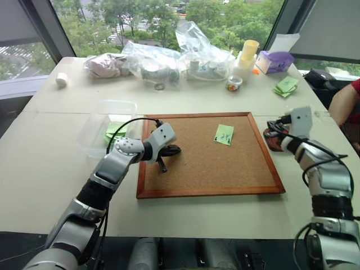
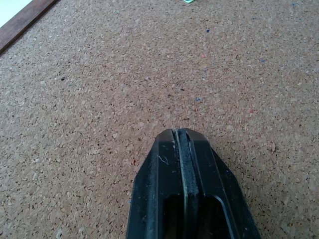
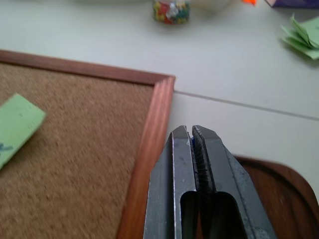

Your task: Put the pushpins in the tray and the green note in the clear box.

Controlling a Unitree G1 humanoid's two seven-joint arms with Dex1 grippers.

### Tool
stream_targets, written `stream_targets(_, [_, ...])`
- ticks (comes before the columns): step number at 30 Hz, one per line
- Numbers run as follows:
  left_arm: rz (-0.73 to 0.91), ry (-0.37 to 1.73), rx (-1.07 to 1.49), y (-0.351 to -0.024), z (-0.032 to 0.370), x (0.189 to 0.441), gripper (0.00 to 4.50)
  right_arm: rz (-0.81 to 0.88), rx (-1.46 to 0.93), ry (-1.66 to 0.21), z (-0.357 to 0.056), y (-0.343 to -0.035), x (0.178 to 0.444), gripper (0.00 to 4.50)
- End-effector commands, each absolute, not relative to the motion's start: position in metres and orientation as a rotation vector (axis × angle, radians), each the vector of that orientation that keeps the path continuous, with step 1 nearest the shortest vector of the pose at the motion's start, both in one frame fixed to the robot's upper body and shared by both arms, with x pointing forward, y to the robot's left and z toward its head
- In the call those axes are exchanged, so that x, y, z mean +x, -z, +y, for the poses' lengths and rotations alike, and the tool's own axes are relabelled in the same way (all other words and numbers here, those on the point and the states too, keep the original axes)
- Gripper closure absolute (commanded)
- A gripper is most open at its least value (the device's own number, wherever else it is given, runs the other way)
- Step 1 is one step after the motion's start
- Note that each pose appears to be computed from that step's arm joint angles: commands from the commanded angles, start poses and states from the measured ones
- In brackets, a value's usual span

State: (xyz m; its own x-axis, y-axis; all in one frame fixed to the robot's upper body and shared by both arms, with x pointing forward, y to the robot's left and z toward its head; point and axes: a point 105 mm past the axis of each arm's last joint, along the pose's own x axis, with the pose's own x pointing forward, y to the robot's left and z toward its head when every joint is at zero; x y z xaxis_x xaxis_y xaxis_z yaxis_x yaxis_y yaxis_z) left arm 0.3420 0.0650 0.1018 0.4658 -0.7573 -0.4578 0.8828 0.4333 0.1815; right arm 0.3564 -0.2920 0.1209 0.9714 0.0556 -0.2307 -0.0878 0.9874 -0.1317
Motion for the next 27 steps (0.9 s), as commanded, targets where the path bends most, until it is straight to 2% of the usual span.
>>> stream_targets(1, [0.361,1.092,0.418,-0.092,0.057,0.334,4.50,0.173,-0.165,-0.035,-0.297,-0.139,0.353,4.45])
stream_targets(10, [0.359,1.099,0.424,-0.093,0.056,0.337,4.50,0.194,-0.153,0.070,-0.315,-0.130,0.352,4.45])
stream_targets(13, [0.359,1.102,0.427,-0.093,0.055,0.337,4.50,0.194,-0.146,0.075,-0.316,-0.128,0.353,3.62])
stream_targets(20, [0.358,1.102,0.428,-0.092,0.055,0.337,4.50,0.177,-0.143,0.088,-0.318,-0.131,0.355,0.06])
stream_targets(27, [0.360,1.100,0.425,-0.092,0.056,0.336,4.50,0.167,-0.075,0.070,-0.313,-0.133,0.356,0.06])
